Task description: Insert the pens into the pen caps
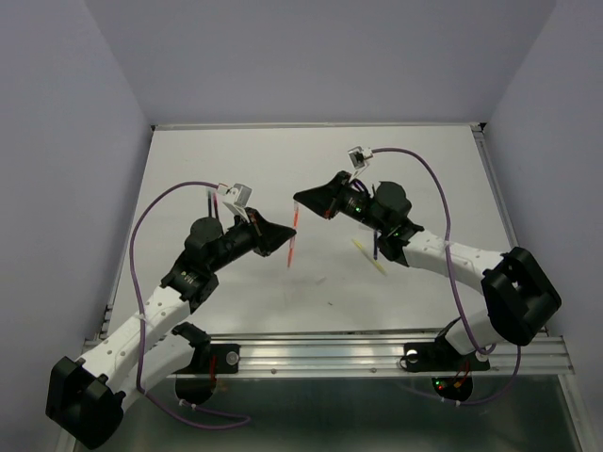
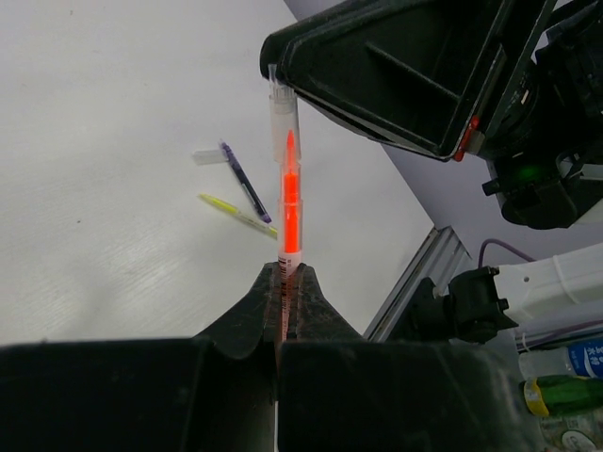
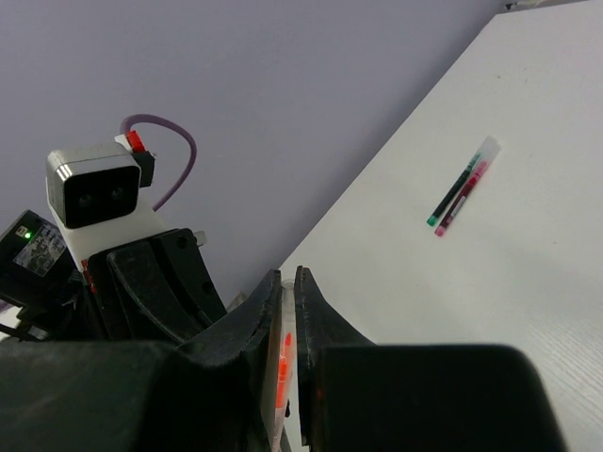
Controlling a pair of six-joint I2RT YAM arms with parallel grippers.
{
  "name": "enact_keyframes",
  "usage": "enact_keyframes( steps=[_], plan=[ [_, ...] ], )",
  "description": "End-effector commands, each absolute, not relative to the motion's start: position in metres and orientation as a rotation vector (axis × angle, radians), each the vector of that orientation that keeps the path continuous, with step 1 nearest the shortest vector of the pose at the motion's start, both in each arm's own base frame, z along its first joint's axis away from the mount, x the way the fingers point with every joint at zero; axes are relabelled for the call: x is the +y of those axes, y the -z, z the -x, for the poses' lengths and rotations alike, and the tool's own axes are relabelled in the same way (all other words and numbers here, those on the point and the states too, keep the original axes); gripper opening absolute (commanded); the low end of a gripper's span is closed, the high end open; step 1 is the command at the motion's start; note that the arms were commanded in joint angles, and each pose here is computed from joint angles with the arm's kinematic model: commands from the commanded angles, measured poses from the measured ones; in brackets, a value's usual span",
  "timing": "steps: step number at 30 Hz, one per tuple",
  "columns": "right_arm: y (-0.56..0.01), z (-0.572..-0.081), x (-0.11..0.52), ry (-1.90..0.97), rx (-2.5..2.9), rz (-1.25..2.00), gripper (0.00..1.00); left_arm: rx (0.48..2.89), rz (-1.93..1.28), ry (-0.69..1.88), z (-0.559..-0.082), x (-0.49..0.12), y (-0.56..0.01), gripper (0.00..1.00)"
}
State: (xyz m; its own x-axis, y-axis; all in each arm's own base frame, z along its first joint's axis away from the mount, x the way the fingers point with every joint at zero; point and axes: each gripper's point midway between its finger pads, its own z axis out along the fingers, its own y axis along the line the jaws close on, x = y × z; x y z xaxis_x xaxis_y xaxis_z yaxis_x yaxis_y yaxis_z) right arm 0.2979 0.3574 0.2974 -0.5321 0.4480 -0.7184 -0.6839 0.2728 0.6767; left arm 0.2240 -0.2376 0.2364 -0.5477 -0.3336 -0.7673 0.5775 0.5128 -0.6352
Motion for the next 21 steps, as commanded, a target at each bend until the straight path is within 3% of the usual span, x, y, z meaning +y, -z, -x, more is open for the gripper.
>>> enact_keyframes(
  steps=[1,12,21],
  plan=[
    [-0.307,-0.285,0.358,-1.500,1.510,0.235,0.01,1.667,-0.217,1.191,-0.228,-0.237,-0.268,0.00],
    [-0.320,-0.299,0.343,-1.496,1.422,0.059,0.01,1.614,-0.142,1.162,-0.242,-0.232,-0.284,0.00],
    [-0.320,-0.296,0.349,-1.497,1.437,0.119,0.01,1.519,-0.103,1.145,-0.248,-0.226,-0.310,0.00]
  ],
)
